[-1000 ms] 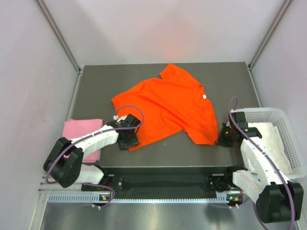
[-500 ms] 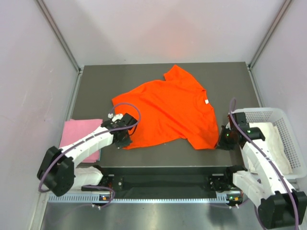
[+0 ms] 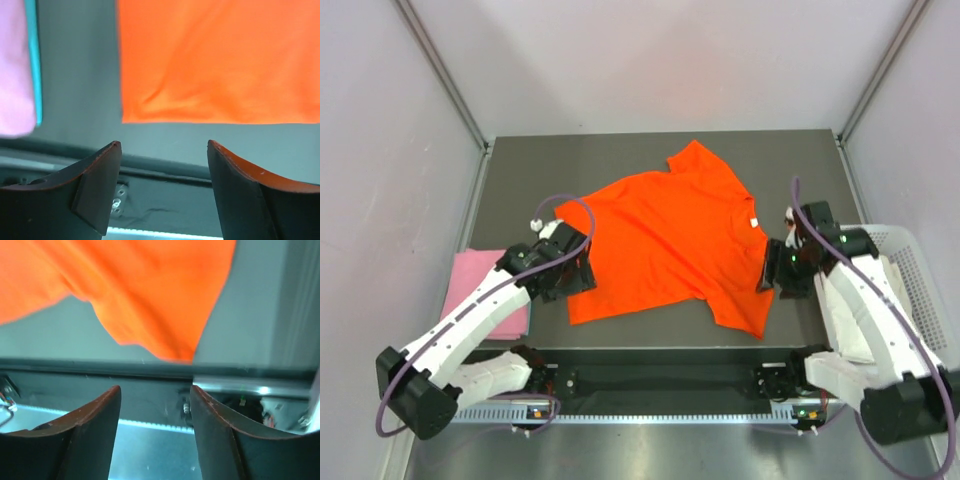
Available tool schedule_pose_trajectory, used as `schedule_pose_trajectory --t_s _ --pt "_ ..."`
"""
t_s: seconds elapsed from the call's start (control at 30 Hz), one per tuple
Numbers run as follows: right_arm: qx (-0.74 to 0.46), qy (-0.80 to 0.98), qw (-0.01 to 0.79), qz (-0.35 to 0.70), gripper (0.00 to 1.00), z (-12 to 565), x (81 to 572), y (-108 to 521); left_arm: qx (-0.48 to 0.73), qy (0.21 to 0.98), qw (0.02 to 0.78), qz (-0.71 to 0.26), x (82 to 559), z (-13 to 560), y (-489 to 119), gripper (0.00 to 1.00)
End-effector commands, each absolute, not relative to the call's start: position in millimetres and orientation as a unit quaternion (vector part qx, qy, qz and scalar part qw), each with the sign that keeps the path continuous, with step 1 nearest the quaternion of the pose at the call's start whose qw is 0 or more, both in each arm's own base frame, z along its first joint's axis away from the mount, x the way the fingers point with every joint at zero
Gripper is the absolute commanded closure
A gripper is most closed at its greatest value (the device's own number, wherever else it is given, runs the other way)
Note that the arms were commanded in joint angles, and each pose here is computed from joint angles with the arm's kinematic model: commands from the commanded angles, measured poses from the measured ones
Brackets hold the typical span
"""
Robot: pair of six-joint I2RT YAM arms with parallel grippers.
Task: Fold and stack the t-shirts
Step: Flatten the tshirt out
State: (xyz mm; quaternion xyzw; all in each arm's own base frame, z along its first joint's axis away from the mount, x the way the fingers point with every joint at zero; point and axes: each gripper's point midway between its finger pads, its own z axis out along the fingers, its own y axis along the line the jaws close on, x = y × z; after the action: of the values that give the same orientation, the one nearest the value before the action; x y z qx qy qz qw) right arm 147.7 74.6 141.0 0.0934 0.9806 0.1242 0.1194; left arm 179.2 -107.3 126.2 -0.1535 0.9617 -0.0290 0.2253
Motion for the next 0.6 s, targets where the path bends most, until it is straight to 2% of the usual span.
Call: schedule_pose_trajectory --t_s 0.0,0.1,0.17,0.2,0.23,0.27,0.3,0.33,0.37,0.43,0.47,0.57 --pt "0.055 0.965 0.227 0.121 0.42 178.2 230.3 79.7 -0.126 0.936 0.319 -0.075 223.6 181.2 -124.4 0.26" --pt "0.043 0.947 0.298 0.115 0.41 184.7 337.3 92.0 -0.112 0.916 0.369 -0.113 289.1 204.8 -140.8 0.29" --pt "0.032 0.927 0.357 0.113 0.42 206.0 390.0 97.5 -0.095 0.917 0.349 -0.166 324.0 203.5 -165.8 0.36" --pt "0.028 0.92 0.381 0.091 0.42 195.4 426.1 94.7 -0.087 0.908 0.369 -0.181 348.0 208.7 -167.3 0.37" --pt "0.024 0.916 0.391 0.087 0.42 193.0 444.2 95.1 -0.083 0.907 0.37 -0.185 361.6 206.8 -169.7 0.37" --pt "0.026 0.902 0.424 0.078 0.42 214.5 472.3 92.8 -0.08 0.909 0.368 -0.18 383.8 198.1 -173.7 0.36" --pt "0.026 0.899 0.431 0.075 0.42 214.7 492.0 90.0 -0.071 0.909 0.373 -0.17 399.1 194.2 -169.0 0.31" --pt "0.027 0.917 0.393 0.067 0.42 175.1 513.0 90.1 -0.073 0.919 0.356 -0.15 416.0 169.3 -167.7 0.29" --pt "0.027 0.903 0.422 0.071 0.42 198.9 540.2 91.9 -0.079 0.915 0.371 -0.14 436.2 178.4 -165.3 0.25" --pt "0.029 0.913 0.402 0.06 0.42 165.9 567.2 87.2 -0.102 0.924 0.353 -0.105 456.6 162.7 -150.5 0.24" --pt "0.031 0.904 0.423 0.062 0.43 178.2 583.3 88.1 -0.1 0.927 0.348 -0.099 477.2 153.5 -153.2 0.24" --pt "0.066 0.903 0.42 0.064 0.46 153.7 607.7 74.0 -0.097 0.939 0.324 -0.066 495.1 127.7 -144.8 0.27"
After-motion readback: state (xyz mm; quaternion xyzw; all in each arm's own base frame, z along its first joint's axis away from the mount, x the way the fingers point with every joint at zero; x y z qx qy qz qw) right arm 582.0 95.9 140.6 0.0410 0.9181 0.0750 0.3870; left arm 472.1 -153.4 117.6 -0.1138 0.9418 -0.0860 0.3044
